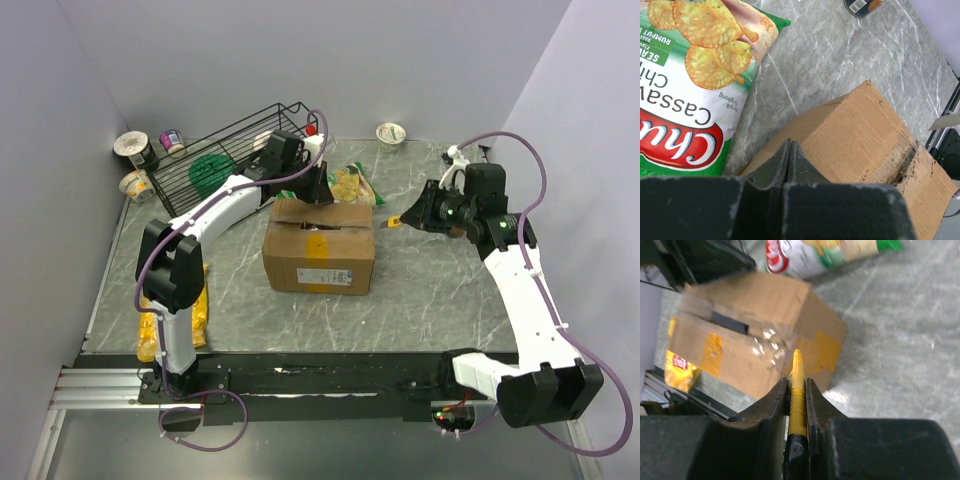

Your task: Unpack the express box

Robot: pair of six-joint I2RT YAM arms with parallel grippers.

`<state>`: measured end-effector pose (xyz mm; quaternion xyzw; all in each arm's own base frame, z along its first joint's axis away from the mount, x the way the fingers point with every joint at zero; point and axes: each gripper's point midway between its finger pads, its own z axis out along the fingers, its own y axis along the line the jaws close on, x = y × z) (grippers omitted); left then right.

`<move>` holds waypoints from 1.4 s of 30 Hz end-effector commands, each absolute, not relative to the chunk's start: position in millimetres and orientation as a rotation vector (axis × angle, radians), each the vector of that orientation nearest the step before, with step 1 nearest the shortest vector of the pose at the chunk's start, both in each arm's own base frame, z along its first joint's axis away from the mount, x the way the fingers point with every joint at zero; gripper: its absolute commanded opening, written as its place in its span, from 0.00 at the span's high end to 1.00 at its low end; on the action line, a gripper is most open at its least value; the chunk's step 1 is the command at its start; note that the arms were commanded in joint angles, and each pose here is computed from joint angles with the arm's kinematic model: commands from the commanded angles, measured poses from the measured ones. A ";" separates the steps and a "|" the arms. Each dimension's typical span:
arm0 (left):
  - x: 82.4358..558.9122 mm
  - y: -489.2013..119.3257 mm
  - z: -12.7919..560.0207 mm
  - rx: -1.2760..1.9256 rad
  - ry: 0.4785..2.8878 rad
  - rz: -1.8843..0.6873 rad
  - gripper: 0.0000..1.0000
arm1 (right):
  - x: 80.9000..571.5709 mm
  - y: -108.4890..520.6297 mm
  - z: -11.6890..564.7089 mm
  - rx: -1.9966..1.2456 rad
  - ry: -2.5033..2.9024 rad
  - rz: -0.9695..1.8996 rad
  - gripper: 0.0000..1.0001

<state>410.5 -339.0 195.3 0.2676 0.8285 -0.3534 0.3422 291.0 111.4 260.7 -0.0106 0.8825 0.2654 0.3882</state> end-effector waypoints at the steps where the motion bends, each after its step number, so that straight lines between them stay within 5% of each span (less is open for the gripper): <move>1: 404.7 -321.9 180.2 0.676 2.235 -0.846 0.99 | 312.2 120.6 303.8 -0.039 2.097 0.740 1.00; 42: 411.6 -327.1 180.7 0.662 2.229 -0.849 0.99 | 298.0 135.2 255.4 -0.054 2.249 0.741 1.00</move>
